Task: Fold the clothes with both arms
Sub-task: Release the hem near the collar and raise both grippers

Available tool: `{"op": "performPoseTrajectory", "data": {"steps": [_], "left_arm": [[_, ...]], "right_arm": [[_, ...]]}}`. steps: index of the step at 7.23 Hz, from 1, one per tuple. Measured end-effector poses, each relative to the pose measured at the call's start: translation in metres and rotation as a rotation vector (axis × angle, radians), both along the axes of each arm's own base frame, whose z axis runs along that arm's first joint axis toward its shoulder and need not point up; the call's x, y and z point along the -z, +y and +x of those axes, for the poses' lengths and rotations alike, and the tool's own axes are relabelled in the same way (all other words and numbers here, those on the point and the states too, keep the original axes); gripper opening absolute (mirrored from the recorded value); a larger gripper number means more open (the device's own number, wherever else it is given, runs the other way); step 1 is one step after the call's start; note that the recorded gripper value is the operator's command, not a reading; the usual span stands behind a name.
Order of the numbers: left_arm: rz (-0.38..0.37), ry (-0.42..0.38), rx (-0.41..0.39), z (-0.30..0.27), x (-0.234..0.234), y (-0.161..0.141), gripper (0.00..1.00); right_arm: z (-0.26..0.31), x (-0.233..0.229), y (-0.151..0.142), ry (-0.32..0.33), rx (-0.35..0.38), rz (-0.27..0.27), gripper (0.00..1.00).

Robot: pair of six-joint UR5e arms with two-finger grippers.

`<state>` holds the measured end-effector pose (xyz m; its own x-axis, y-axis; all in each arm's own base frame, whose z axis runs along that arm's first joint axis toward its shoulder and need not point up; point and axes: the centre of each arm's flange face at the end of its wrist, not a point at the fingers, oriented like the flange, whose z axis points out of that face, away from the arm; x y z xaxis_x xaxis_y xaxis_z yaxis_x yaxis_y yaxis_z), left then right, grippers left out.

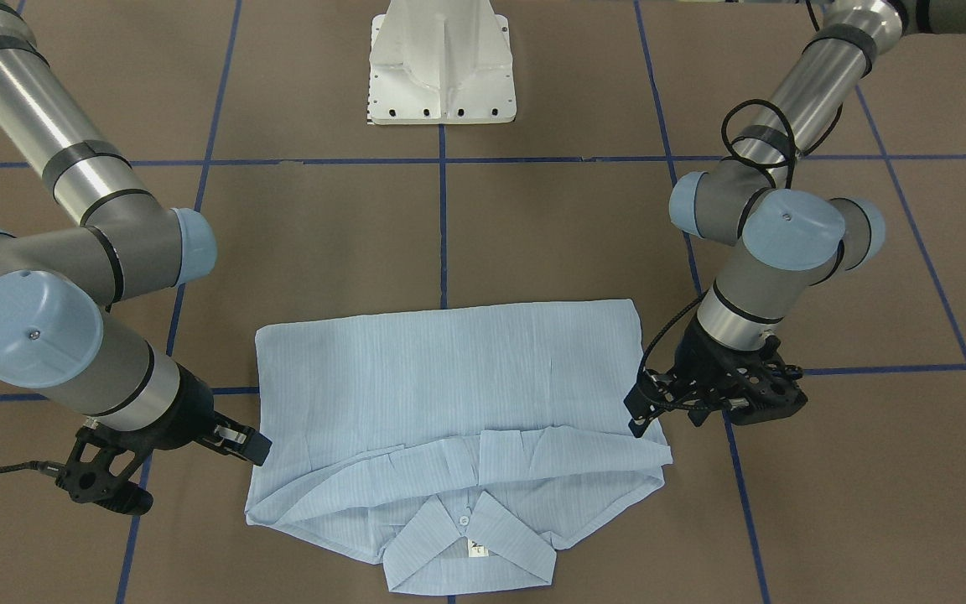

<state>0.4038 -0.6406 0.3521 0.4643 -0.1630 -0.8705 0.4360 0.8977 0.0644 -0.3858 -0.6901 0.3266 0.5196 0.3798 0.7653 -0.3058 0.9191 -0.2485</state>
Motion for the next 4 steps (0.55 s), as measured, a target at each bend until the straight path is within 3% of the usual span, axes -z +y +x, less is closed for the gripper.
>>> {"op": "performPoseTrajectory", "data": {"steps": [2,4], "left_arm": [[0.01,0.011,0.001,-0.005,0.009,0.004,1.0],[0.015,0.017,0.002,-0.008,0.012,0.007,1.0]], "right_arm": [[-0.014,-0.01,0.022,-0.023,0.027,0.025,1.0],[-0.022,-0.034,0.074,-0.053,0.074,0.056,1.0]]}}
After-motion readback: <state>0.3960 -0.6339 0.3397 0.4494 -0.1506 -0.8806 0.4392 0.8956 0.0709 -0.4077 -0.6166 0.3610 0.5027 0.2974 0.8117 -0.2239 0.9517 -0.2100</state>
